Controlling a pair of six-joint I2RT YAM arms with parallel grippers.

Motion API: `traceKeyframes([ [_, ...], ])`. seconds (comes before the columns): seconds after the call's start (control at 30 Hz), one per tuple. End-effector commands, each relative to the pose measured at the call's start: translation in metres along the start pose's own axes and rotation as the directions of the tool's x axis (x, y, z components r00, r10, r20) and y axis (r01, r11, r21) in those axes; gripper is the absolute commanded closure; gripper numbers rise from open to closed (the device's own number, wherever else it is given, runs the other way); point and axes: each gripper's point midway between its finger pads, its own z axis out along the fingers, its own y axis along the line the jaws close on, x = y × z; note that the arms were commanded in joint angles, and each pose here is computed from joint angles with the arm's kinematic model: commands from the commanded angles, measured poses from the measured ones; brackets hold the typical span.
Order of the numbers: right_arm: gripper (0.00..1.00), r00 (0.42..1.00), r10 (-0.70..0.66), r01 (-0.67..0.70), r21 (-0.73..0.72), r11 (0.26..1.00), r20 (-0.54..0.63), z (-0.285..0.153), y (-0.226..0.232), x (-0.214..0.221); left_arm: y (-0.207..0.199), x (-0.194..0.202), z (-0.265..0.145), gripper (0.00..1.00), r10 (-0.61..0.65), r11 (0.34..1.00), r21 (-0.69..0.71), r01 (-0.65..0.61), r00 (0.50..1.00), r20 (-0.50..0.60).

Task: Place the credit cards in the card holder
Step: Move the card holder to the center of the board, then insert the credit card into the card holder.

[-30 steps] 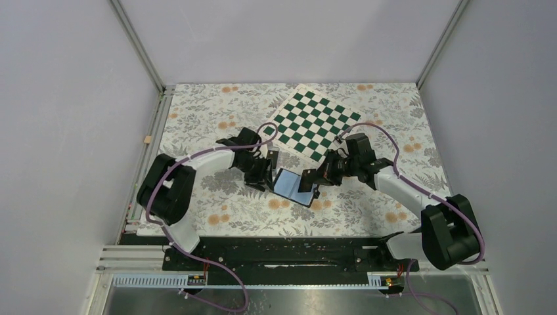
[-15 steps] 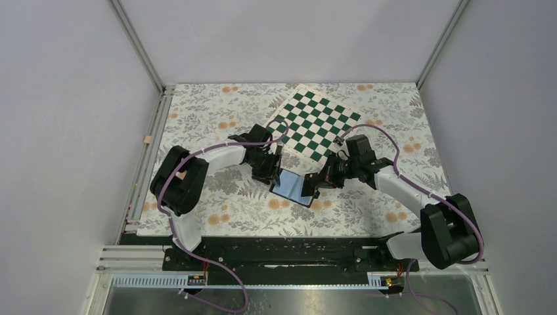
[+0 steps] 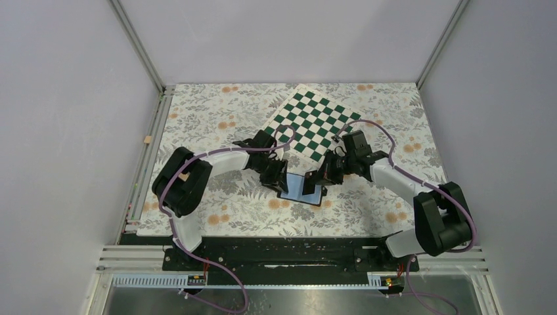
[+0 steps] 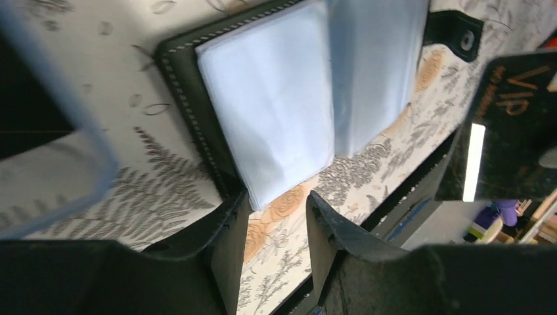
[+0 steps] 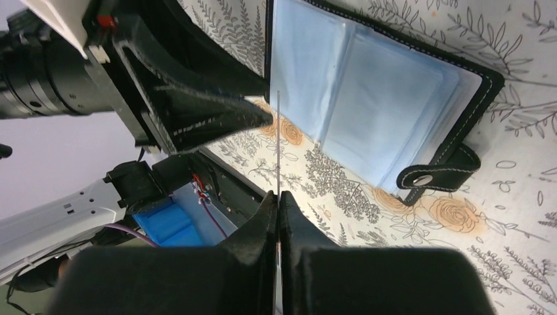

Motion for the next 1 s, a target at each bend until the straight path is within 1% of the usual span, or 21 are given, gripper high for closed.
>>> traceKeyframes([
  [0.0,1.00,0.999,-0.051,0.051,0.015,0.999,0.020,0.000,0.003,-0.015,-0.019,0.016,0.002,0.62,0.005,0.995,0.102,0.000,0.999,-0.054],
  [0.13,1.00,0.998,-0.055,0.055,0.036,0.998,0.022,0.004,-0.003,-0.019,-0.023,0.018,0.003,0.59,0.011,0.992,0.129,-0.003,0.998,-0.068],
  [0.27,1.00,0.998,-0.054,0.053,0.046,0.998,0.018,0.007,-0.007,-0.021,-0.021,0.019,0.003,0.58,0.011,0.992,0.124,-0.002,0.998,-0.068],
  [0.47,1.00,0.996,-0.091,0.091,0.033,0.995,0.017,0.013,-0.005,-0.029,-0.019,0.010,-0.008,0.58,0.017,0.998,0.063,-0.015,1.000,-0.026],
  [0.6,1.00,0.994,-0.108,0.108,0.011,0.994,0.020,0.019,0.000,-0.039,-0.017,0.004,-0.018,0.58,-0.019,0.997,0.072,0.019,1.000,0.002],
  [0.67,1.00,0.994,-0.108,0.108,0.004,0.994,0.020,0.023,0.000,-0.042,-0.015,0.004,-0.019,0.60,-0.051,0.994,0.097,0.051,0.999,-0.002],
  [0.8,1.00,0.995,-0.096,0.096,-0.008,0.995,0.020,0.032,-0.001,-0.048,-0.003,0.003,-0.018,0.69,-0.099,0.989,0.108,0.099,0.995,-0.003],
  [0.97,1.00,0.997,-0.067,0.067,-0.007,0.998,0.030,0.045,-0.009,-0.053,0.004,0.008,-0.013,0.78,-0.125,0.986,0.108,0.128,0.992,-0.031],
])
